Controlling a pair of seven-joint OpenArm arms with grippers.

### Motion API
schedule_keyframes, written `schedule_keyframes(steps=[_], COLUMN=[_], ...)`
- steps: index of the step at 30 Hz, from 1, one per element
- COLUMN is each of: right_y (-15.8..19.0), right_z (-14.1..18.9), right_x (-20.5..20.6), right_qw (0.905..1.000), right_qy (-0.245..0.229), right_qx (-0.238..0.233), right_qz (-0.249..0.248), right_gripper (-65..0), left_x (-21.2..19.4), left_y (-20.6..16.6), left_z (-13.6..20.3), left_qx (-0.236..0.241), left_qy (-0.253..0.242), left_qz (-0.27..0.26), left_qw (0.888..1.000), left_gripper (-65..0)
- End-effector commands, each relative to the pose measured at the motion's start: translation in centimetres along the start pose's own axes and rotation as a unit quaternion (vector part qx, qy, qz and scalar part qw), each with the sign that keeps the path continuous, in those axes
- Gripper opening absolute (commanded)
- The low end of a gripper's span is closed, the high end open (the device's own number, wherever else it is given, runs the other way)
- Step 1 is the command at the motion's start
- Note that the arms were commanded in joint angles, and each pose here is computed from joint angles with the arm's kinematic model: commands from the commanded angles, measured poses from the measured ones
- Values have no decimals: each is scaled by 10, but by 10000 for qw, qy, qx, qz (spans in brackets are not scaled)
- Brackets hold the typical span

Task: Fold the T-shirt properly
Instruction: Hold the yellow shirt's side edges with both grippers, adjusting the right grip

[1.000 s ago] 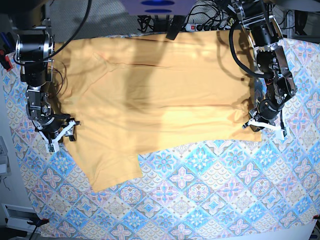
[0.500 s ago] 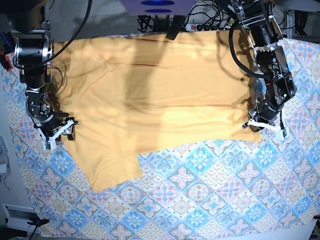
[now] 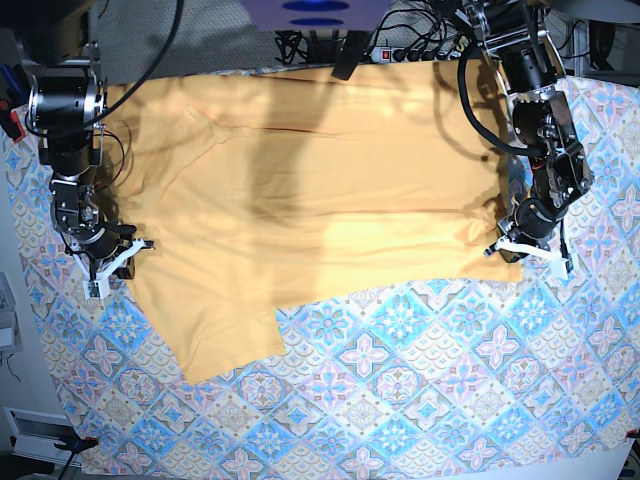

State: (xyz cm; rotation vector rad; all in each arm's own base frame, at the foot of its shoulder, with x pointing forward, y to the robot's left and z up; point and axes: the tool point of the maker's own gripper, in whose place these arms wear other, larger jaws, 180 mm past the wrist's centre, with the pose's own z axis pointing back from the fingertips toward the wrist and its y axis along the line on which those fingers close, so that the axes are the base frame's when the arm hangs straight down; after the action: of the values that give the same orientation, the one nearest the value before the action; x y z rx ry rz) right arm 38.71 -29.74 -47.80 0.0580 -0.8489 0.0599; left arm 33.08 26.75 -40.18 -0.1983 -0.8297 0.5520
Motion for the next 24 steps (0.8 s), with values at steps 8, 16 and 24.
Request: schedule_keyframes(steps=[8, 16, 24], right_y=[-15, -20, -25], right_z=[34, 73, 89], right_x=[30, 24, 27], right_qw=[9986, 9972, 9964], right_qy=[-248, -241, -368], right_qx=[238, 157, 20], right_qz=[397, 692, 761], right_gripper=[-643, -643, -639], left_x=[19, 19, 13], left_y=[-5, -6, 0], left_z=[3, 3, 7], left_qx=[-83, -87, -41], left_qy=[-263, -268, -221], left_qz=[-53, -48, -106], left_qw=[9996, 9996, 9997], left_gripper=[-650, -650, -650])
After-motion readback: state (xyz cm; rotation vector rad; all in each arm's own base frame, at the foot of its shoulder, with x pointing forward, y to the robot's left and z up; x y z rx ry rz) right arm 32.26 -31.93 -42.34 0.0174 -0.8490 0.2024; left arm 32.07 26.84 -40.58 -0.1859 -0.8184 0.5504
